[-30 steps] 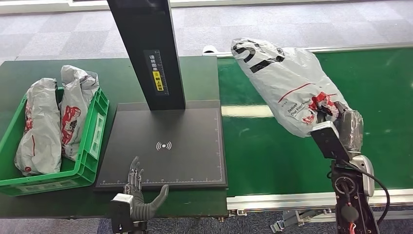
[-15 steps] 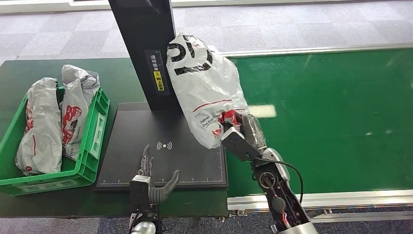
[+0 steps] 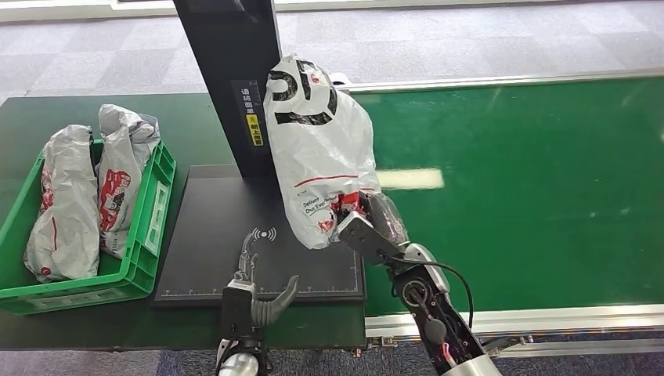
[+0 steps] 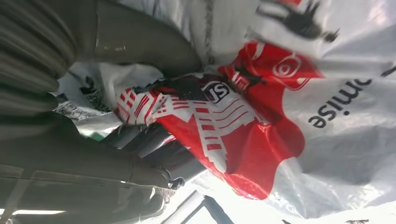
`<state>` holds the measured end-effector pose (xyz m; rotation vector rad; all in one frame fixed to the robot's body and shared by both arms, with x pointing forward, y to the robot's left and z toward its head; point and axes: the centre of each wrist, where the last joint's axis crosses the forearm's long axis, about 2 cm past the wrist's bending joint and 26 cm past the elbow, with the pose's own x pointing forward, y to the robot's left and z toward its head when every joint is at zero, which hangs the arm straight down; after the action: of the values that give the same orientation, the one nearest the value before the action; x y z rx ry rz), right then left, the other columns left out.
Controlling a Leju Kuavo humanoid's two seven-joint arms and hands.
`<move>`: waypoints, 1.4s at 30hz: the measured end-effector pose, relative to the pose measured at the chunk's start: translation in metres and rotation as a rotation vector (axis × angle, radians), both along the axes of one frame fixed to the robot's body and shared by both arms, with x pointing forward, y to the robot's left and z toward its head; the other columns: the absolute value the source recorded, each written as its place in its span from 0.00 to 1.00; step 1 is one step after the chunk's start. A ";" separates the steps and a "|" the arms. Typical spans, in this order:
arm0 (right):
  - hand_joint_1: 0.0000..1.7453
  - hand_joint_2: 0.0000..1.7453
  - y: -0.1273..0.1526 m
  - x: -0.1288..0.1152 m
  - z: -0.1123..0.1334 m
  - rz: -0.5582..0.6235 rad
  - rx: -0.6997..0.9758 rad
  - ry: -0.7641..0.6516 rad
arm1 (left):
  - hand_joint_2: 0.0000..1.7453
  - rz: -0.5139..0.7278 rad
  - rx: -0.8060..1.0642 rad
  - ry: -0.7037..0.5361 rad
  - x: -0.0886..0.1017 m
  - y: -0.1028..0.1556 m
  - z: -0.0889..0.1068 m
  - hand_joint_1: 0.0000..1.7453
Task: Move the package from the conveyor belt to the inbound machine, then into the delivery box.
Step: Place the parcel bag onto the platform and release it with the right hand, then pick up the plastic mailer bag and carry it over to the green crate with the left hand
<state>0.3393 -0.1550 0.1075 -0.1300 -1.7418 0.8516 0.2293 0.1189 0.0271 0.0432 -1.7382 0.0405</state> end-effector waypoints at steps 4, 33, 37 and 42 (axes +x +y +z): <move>0.00 1.00 0.000 -0.003 -0.003 0.000 0.008 0.024 | 1.00 0.005 0.007 0.001 0.000 0.000 -0.001 0.00; 0.00 1.00 -0.031 -0.060 -0.029 -0.076 0.207 0.076 | 1.00 0.386 0.249 -0.401 0.033 0.126 0.063 0.00; 0.00 1.00 -0.031 -0.063 -0.030 -0.068 0.216 0.070 | 1.00 0.491 0.242 -0.477 0.038 0.142 0.083 0.00; 0.00 1.00 -0.028 -0.058 -0.025 -0.041 0.238 0.054 | 1.00 0.532 0.187 -0.632 0.042 0.162 0.126 0.00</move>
<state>0.2809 -0.1826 0.0820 0.0156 -1.7688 0.6072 0.2715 0.2805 0.1529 0.6934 -2.3103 0.3089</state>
